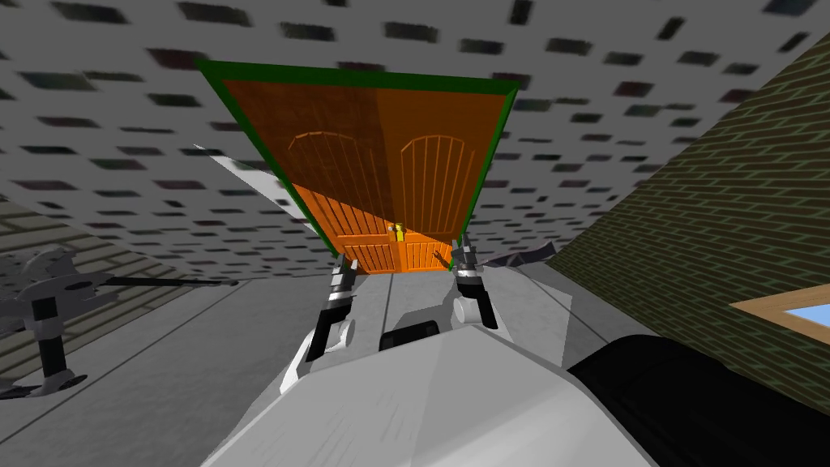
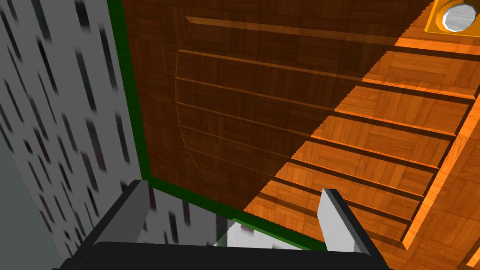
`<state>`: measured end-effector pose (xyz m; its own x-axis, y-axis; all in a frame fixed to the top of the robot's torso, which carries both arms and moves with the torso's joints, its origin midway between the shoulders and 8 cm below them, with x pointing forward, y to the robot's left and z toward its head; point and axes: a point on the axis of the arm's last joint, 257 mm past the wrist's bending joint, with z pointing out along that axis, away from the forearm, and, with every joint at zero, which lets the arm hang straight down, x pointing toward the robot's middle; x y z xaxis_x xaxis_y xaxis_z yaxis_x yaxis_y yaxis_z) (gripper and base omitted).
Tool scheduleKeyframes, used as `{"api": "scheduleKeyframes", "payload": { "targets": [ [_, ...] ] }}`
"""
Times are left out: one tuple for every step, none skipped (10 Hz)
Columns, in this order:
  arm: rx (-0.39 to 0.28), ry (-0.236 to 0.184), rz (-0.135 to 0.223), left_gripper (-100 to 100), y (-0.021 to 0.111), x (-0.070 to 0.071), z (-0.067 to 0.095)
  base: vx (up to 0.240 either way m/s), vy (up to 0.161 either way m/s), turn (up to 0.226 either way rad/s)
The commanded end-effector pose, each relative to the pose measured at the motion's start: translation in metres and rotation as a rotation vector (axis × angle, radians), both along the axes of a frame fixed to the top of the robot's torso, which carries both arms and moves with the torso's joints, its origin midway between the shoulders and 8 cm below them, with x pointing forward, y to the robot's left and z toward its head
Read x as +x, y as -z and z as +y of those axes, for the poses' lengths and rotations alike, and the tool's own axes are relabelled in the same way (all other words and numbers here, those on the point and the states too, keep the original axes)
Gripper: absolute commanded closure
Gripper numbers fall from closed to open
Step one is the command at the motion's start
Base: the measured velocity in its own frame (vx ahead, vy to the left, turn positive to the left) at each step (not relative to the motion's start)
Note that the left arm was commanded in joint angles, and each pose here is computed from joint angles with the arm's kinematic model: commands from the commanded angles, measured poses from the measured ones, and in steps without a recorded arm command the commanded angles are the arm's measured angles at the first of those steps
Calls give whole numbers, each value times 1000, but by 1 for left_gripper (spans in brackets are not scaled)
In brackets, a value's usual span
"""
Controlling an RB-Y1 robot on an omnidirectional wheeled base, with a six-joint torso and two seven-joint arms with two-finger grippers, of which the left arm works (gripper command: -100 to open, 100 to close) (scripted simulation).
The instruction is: Pull the door open
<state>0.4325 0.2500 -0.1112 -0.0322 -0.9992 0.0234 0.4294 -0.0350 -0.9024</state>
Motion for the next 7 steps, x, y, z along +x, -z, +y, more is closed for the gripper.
{"api": "scheduleKeyframes", "payload": {
  "targets": [
    [2, 1, 28, -100, 11, 7, 2, 98, -23, -27],
    [3, 2, 44, -100, 18, 11, 2, 95, -17, -38],
    [4, 3, 60, -100, 25, 15, 2, 89, -17, -36],
    [5, 3, 76, -100, 32, 19, 3, 99, -8, -34],
    [6, 3, 92, -100, 39, 23, 3, 99, -36, -35],
    [7, 4, 108, -100, 46, 27, 4, 99, -28, -30],
    [9, 4, 125, -100, 53, 30, 4, 98, -32, -36]
  ]
}}
